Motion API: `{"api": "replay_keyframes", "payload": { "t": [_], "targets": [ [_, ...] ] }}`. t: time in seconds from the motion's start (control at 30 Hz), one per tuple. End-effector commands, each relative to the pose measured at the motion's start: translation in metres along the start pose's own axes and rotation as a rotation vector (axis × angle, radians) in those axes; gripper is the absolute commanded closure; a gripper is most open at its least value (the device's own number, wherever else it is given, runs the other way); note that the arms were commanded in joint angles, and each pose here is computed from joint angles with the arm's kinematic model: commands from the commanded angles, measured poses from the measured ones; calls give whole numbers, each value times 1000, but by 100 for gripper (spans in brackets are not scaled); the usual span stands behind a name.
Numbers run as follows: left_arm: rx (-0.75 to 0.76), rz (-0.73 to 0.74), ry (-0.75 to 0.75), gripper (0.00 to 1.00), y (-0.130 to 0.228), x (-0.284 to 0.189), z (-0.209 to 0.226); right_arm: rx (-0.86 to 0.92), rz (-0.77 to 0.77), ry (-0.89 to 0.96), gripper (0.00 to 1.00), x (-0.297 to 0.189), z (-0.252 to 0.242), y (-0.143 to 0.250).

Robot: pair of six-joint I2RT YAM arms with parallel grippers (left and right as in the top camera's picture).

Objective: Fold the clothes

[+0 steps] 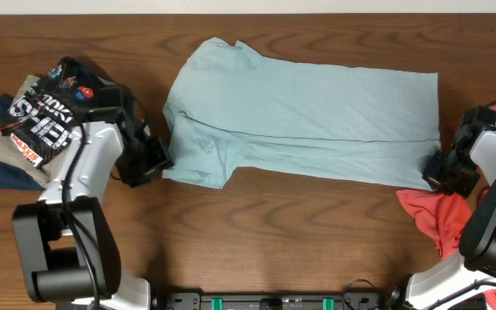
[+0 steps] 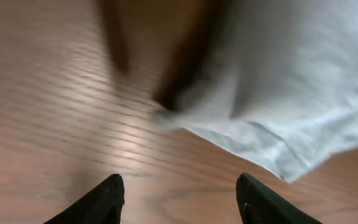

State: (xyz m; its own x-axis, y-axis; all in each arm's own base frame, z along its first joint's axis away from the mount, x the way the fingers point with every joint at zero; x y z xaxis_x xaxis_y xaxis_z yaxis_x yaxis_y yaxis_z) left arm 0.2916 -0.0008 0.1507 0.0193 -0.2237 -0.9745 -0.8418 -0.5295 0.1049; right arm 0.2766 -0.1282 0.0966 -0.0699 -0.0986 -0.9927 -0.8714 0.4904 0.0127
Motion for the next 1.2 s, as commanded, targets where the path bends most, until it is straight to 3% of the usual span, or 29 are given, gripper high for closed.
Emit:
{"api": "replay_keyframes", "payload": {
  "t": [0.0,0.17,0.33,0.5,0.87,0.9,0.97,1.03,1.07,1.17],
  "targets": [
    [142,-13,3,40,16,-4,-18,3,11,-93,83,-6,3,-7],
    [288,-45,-75,39,34,5,-41,-30,-14,-155,80,-41,5,-21],
    [389,-72,-112,31,49,11,-60,-29,-41,-183,73,-66,4,-27],
    [467,-87,-125,28,60,23,-77,-58,-42,-266,71,-69,9,-25],
    [552,-13,-194,28,74,69,-93,-58,-34,-265,71,-69,9,-24],
    [554,-17,-191,33,73,70,-94,-58,-34,-265,71,-69,9,-24],
    [557,-27,-182,61,72,72,-96,-58,-34,-265,71,-69,9,-24],
    [559,-37,-174,81,71,72,-98,-58,-35,-265,72,-69,9,-24],
    [558,-38,-174,87,71,72,-98,-58,-35,-265,71,-69,9,-24],
    [558,-41,-179,89,70,72,-98,-58,-35,-265,71,-69,9,-24]
  ]
}}
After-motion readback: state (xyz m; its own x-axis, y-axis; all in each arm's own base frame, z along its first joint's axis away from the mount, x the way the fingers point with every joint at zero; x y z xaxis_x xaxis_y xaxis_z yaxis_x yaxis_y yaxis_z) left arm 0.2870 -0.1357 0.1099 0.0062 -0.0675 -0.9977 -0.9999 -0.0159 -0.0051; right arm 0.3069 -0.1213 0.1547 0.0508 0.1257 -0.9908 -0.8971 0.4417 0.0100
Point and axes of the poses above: each gripper's point midway between its finger pads, its own x axis out along the fingers, its own z axis along the line the jaws close on, y = z × x, the point moved 10 cm from there along -x, back along the fingers, and after that the axes turned 11 degrees about -x, right-handed, at the moved point
